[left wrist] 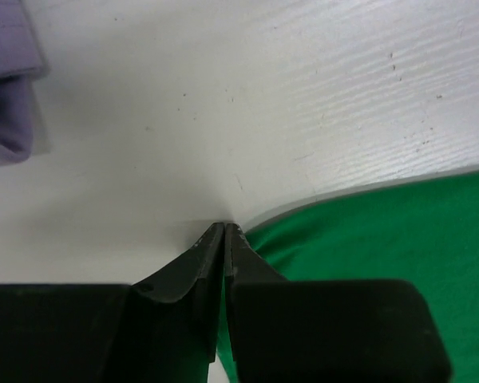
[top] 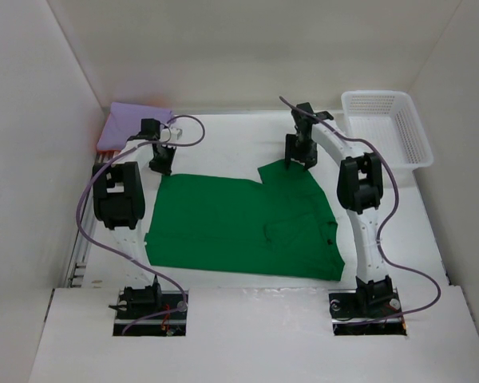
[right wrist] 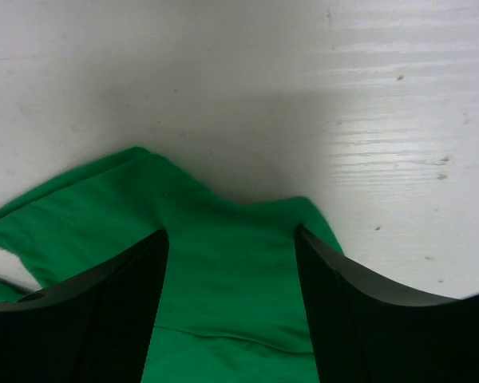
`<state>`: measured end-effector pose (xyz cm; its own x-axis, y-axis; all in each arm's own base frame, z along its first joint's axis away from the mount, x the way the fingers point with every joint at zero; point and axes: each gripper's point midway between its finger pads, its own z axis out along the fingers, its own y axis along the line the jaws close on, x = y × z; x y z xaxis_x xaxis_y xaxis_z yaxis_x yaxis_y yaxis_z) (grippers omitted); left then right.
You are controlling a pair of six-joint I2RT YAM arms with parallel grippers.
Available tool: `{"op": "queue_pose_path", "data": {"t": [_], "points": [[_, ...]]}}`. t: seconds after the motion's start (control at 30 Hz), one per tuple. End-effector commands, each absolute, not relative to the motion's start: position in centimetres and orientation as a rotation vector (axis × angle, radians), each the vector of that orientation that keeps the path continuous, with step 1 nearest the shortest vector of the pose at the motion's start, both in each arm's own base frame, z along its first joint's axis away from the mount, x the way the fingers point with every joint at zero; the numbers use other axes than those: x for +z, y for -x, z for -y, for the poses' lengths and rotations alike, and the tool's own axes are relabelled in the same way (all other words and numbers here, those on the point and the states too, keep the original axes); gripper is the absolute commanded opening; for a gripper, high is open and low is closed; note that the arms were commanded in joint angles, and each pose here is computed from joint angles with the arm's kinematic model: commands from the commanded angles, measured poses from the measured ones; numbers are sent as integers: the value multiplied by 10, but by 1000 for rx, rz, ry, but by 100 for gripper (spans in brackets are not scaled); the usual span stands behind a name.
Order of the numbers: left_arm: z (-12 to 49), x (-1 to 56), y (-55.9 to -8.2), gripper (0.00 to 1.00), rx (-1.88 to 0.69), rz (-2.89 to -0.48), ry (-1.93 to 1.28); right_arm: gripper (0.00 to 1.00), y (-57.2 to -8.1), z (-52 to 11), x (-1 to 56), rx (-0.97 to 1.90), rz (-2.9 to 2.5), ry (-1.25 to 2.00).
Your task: Fold and stack the t-shirts
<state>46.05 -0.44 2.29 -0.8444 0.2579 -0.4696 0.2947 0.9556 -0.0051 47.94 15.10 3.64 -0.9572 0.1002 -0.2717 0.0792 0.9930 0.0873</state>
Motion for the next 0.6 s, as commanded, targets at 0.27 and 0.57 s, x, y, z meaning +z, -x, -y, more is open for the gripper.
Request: {"op": "queue_pose_path", "data": {"t": [0.27,0.57], "points": [[1,41,-456,4,-66,-2585,-453,14,-467,-155,18,90,-2911,-200],[-3,79,-449,0,-22,-2425,-563,0,-460,-170,70,173,-2750,-164]]}}
